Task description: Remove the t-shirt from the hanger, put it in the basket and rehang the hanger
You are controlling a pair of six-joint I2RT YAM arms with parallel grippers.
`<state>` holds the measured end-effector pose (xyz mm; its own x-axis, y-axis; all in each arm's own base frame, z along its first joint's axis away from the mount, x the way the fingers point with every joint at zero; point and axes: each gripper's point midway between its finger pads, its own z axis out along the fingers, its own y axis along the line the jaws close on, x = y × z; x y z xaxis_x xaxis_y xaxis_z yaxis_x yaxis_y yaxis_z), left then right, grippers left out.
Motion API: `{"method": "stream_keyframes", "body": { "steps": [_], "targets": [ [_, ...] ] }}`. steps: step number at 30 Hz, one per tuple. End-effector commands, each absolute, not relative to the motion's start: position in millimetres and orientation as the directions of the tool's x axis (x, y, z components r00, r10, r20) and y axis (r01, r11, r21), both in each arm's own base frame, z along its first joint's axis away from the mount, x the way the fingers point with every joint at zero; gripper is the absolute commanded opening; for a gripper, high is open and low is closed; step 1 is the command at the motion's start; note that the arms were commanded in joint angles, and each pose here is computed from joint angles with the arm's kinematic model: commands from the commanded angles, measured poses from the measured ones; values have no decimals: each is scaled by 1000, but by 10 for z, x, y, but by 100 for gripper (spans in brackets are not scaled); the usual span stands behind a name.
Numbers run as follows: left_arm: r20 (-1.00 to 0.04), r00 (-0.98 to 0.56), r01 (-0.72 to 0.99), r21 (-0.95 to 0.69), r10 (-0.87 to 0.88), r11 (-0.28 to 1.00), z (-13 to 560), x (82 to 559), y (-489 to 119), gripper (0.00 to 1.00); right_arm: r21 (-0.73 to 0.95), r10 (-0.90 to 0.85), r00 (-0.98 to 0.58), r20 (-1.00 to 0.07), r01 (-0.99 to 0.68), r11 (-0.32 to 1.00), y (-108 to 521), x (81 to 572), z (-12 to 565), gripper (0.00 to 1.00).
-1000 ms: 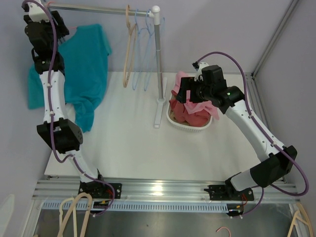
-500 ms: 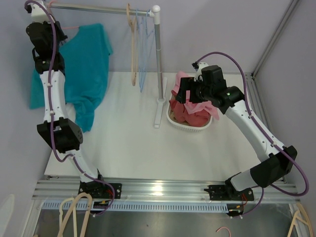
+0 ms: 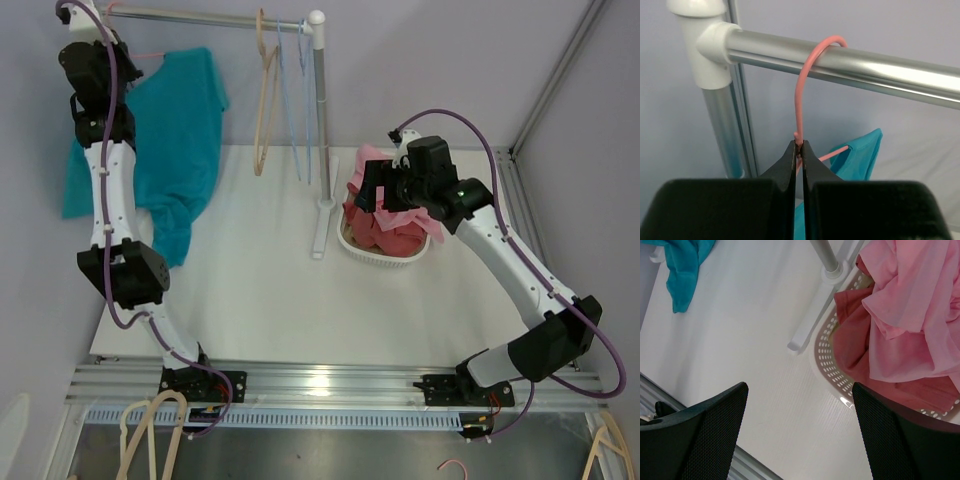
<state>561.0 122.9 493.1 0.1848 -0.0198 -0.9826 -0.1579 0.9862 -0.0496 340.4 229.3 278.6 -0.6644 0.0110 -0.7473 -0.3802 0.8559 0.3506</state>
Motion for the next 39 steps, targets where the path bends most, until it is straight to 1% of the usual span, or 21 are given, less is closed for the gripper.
{"method": "stream_keyframes", "body": {
  "steps": [1,7,9,19,20,25,30,31,34,35,37,39],
  "targets": [
    [-971,234,-133,-80,-47,988,5326,5415,956,1,377,35,-633,-773,-414,829,2350,3346,2954,90],
    [-968,224,-133,-142,-110,981,5416,5337,718,1,388,36,-629,-776,-432,814,2374,3276,2966,90],
    [-969,214,-150,-157,-123,976,5397,5308,693,1,392,38,-628,-777,-436,810,2376,3257,2976,90],
    [-966,154,-127,-226,-206,966,5231,5306,202,1,399,50,-616,-786,-444,802,2345,3153,3016,90],
    [-966,146,-97,-230,-215,968,5227,5300,38,1,401,50,-617,-785,-445,801,2349,3143,3008,90],
    [-970,123,-43,-218,-212,975,5160,5284,-409,1,404,53,-615,-787,-449,797,2352,3108,3021,90],
    [-968,108,-9,-230,-228,973,5148,5249,-642,1,403,53,-613,-788,-450,797,2339,3072,3017,90],
    [-968,112,3,-227,-226,974,5174,5227,-699,3,404,56,-611,-790,-450,796,2338,3068,3031,90],
    [-970,122,7,-209,-208,978,5192,5235,-744,22,405,56,-609,-791,-454,794,2338,3052,3037,90],
    [-972,129,18,-196,-197,980,5214,5235,-758,33,406,57,-610,-791,-453,794,2336,3047,3040,91],
    [-976,137,38,-165,-169,986,5238,5229,-785,42,405,58,-607,-792,-453,794,2329,3041,3049,91],
    [-982,146,65,-109,-117,992,5232,5246,-820,53,405,58,-608,-792,-452,794,2324,3032,3044,91]
  ]
}}
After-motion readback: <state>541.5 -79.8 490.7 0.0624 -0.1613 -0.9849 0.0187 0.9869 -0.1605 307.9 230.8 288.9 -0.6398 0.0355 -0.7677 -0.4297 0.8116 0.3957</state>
